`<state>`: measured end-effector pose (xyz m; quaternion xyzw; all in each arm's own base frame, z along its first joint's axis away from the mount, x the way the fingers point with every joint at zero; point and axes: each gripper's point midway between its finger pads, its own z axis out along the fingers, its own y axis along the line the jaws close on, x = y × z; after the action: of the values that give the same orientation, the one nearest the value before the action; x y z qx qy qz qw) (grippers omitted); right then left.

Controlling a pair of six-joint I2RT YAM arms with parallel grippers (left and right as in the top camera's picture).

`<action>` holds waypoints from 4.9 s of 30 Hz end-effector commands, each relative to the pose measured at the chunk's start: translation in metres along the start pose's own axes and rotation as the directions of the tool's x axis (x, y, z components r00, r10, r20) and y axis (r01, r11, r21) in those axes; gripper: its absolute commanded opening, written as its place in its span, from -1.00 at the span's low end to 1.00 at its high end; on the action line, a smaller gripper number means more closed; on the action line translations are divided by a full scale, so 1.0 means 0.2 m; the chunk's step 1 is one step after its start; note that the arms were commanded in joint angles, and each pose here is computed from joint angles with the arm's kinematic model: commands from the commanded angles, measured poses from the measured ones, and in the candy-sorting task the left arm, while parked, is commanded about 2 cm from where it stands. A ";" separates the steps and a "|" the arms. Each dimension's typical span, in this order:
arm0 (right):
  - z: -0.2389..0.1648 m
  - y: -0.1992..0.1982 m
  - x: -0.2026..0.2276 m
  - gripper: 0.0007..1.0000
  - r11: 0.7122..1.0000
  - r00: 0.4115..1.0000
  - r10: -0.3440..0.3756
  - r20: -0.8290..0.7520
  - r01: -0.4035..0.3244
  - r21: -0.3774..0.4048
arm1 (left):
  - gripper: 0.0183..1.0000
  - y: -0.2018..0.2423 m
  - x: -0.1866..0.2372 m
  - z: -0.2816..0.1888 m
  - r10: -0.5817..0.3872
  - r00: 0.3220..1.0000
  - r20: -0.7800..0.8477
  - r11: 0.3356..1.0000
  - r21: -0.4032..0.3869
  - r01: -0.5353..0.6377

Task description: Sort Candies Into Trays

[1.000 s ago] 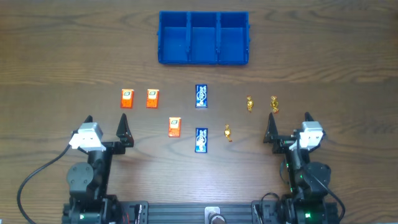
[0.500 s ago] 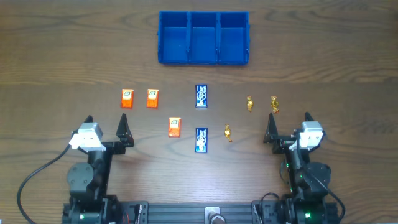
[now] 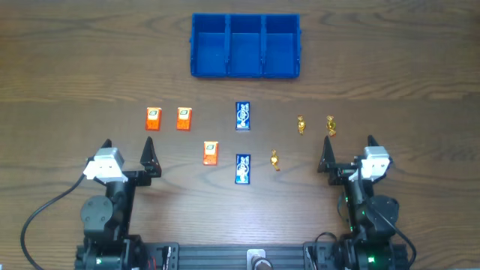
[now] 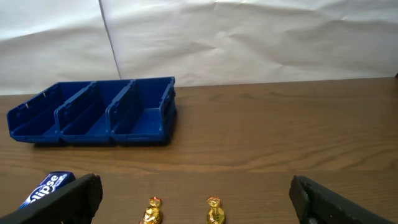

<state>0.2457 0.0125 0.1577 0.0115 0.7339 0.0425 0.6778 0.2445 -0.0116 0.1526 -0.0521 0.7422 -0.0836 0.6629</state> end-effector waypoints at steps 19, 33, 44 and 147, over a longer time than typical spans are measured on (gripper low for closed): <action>0.00 0.00 0.01 1.00 1.000 1.000 -0.013 -0.002 0.013 -0.008 | 1.00 0.01 0.08 0.00 -0.007 0.999 -0.050 1.000 0.004 0.007; 0.00 0.00 0.01 1.00 1.000 1.000 -0.013 -0.002 0.013 -0.007 | 1.00 -0.07 -0.33 0.08 0.015 0.912 -0.409 0.997 -0.058 -0.042; 0.00 0.00 0.01 1.00 1.000 1.000 -0.013 -0.002 0.013 -0.008 | 0.99 -0.02 0.02 0.58 0.007 0.637 -0.771 0.996 -0.053 -0.074; 0.00 0.00 0.01 1.00 1.000 1.000 -0.013 -0.002 0.013 -0.007 | -0.18 -0.79 -0.04 1.49 0.098 0.644 -0.758 0.992 0.021 -0.127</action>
<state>0.2458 0.0130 0.1575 0.0103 0.7339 0.0435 0.6777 0.5291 -0.1814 0.1493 0.0336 0.9588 -0.0356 0.2799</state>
